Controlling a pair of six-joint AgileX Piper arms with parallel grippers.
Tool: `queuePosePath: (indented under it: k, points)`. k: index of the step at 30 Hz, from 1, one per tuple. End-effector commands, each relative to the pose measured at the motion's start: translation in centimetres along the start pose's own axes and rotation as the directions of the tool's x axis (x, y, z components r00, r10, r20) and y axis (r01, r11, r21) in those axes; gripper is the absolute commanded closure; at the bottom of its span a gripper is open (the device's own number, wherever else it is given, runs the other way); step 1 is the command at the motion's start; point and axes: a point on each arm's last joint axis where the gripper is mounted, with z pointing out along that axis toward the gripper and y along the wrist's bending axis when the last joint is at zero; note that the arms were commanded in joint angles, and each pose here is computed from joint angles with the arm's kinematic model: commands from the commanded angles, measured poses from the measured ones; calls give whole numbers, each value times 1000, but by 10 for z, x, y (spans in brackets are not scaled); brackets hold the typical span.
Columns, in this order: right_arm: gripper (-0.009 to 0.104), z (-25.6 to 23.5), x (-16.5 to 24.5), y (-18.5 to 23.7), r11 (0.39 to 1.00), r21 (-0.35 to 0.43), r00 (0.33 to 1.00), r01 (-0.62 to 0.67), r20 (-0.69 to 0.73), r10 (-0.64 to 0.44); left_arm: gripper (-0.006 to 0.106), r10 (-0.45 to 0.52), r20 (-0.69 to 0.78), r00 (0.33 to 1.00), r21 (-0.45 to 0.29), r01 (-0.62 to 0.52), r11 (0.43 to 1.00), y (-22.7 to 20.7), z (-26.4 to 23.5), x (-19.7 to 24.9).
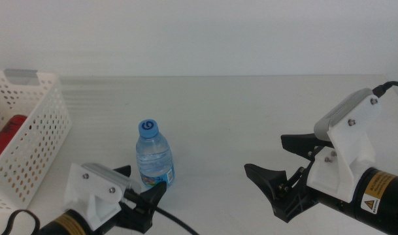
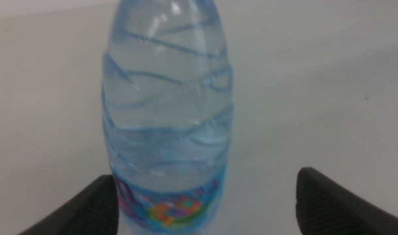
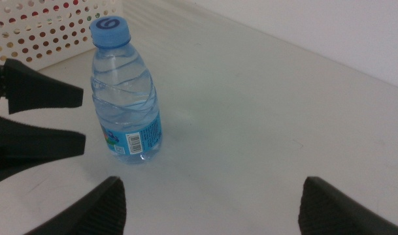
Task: Use arms to grab the bottles and put them into the dustbin to the left of the table.
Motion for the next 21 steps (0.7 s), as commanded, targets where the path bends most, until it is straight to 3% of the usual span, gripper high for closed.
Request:
queuePosePath:
  k: [1, 21]
  points:
    - [23, -4, -17, 1, 1000, -4, 994, 24, 108, -24, 13, -17, 223, 975, 7, 15, 1000, 0, 2, -26]
    - [23, -4, -17, 1, 1000, -4, 994, 24, 108, -24, 13, -15, 246, 969, -13, 19, 1000, 6, 51, -32]
